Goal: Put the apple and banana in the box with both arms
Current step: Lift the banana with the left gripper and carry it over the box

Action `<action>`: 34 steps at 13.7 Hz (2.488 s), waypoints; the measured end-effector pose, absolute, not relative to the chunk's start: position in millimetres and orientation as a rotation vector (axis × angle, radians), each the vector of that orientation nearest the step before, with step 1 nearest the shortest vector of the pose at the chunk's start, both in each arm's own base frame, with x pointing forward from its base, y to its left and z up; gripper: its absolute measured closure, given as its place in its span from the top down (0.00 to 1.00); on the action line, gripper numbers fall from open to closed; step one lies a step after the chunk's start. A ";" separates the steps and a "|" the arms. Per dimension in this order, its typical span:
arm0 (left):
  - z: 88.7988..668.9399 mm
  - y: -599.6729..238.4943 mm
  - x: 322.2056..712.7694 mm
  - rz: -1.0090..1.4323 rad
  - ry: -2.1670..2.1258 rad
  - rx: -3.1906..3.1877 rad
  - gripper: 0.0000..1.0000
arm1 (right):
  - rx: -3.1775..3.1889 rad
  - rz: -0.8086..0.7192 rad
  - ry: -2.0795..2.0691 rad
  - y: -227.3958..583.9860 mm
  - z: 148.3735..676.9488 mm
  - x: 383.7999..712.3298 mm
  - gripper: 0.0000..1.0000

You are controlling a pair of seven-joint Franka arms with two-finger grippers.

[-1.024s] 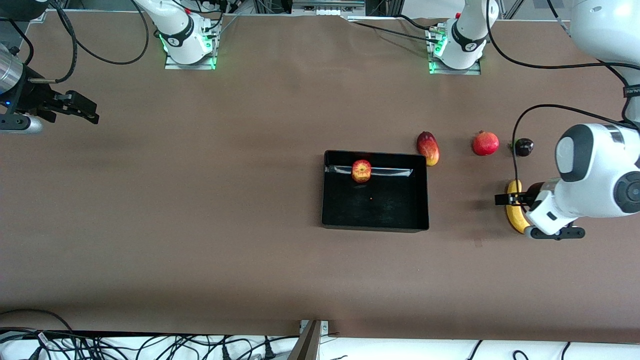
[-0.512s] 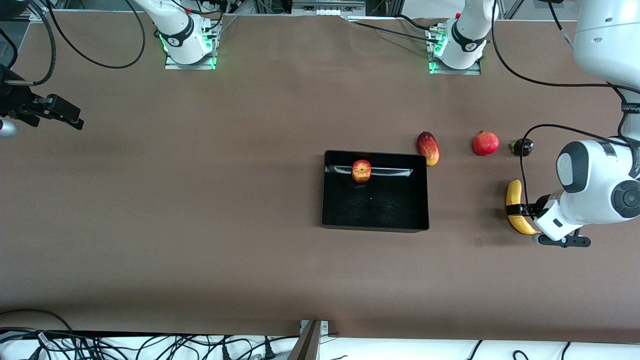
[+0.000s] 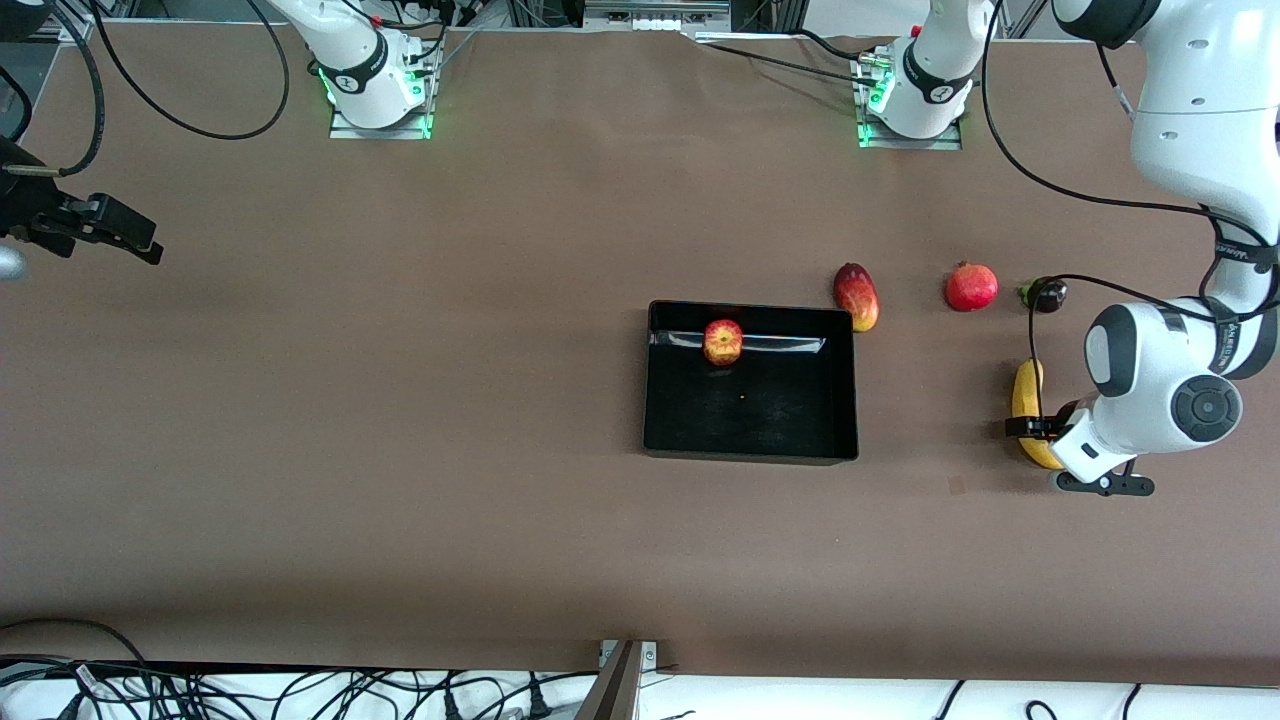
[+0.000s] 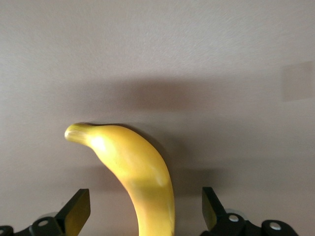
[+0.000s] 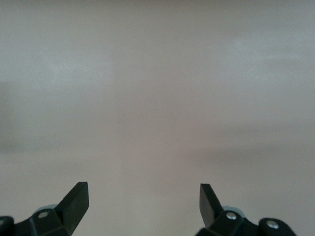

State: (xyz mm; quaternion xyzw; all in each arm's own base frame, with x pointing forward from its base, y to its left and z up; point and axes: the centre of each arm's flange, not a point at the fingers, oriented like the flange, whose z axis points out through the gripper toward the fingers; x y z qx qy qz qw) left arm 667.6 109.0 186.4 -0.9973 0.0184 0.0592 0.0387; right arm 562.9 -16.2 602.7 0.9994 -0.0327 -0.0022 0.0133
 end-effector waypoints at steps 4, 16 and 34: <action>160.5 113.8 652.3 0.148 0.049 -3.066 1.00 | 3.114 -0.007 -0.099 -14.9 602.4 563.1 1.00; 204.0 85.7 647.1 0.250 0.089 -3.063 0.35 | 3.115 -0.011 -0.098 -14.3 601.3 563.6 1.00; 285.5 -262.5 608.8 0.154 -0.593 -3.099 0.35 | 3.115 -0.013 -0.097 -14.1 601.0 563.7 1.00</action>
